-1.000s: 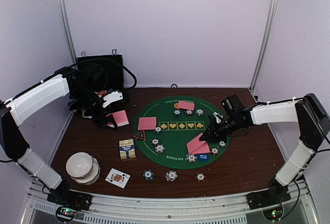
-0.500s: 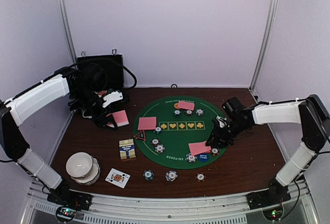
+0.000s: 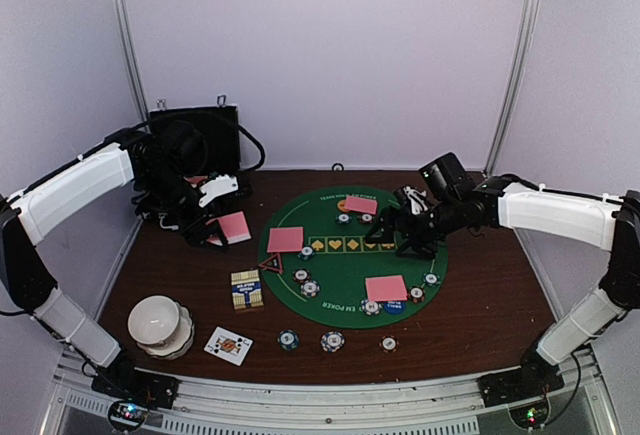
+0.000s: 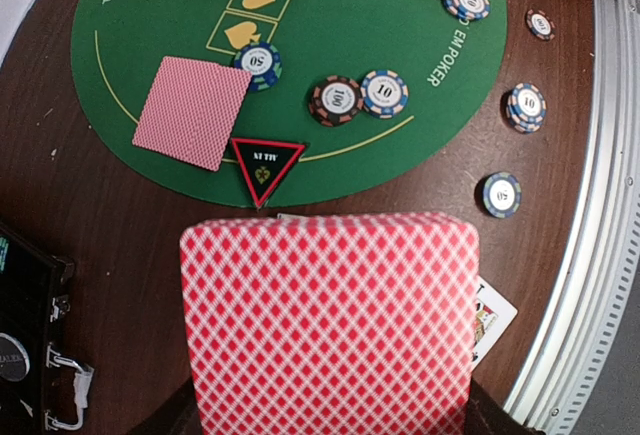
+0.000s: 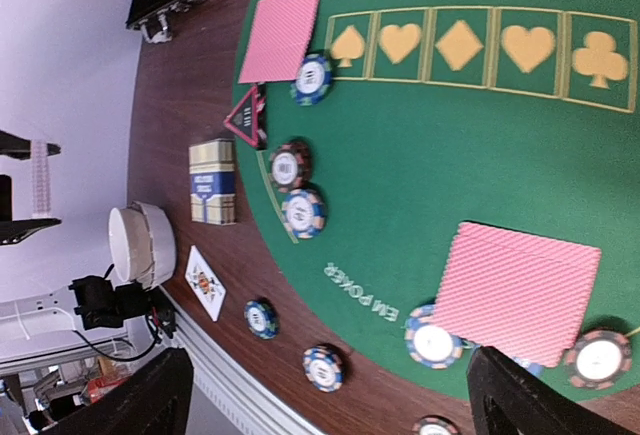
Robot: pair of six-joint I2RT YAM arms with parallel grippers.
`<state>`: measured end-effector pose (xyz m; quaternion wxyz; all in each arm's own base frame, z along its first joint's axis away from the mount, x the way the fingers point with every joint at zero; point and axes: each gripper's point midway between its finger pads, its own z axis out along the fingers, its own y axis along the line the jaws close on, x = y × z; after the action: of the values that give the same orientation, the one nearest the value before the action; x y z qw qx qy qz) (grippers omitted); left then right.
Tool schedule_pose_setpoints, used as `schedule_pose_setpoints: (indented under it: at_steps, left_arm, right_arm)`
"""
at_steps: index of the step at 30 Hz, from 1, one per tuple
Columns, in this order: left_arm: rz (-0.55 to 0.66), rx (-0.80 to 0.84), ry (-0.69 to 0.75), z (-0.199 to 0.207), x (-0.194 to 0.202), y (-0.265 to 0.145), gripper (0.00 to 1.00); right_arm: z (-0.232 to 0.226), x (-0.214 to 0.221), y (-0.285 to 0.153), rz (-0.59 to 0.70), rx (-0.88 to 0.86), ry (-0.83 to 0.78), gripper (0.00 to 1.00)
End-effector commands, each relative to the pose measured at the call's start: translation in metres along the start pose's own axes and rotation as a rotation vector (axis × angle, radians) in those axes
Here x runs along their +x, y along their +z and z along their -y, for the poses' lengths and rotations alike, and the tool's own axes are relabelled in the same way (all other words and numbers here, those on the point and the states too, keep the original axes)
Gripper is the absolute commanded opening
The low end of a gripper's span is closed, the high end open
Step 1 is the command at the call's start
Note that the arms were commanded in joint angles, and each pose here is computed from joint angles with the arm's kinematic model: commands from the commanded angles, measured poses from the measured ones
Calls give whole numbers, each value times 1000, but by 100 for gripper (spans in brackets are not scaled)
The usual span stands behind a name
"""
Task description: Distribute texas hold em gaming equipment
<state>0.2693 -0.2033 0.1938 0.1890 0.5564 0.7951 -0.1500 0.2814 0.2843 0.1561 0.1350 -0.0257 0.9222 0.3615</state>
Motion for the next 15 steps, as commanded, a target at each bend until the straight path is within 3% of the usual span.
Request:
schedule_pose_setpoints:
  at_steps: [1, 6, 11, 15]
  left_arm:
    - [43, 0, 11, -1, -12, -8, 0]
    - [45, -6, 13, -1, -13, -10, 0]
    - [48, -6, 14, 0, -13, -11, 0]
    - [49, -4, 14, 1, -13, -11, 0]
  right_arm:
    - [-67, -10, 17, 71, -122, -32, 100]
    - [-123, -3, 52, 101, -278, -20, 99]
    - [-142, 0, 71, 75, -226, -53, 100]
    - [-177, 11, 85, -6, -341, -96, 99]
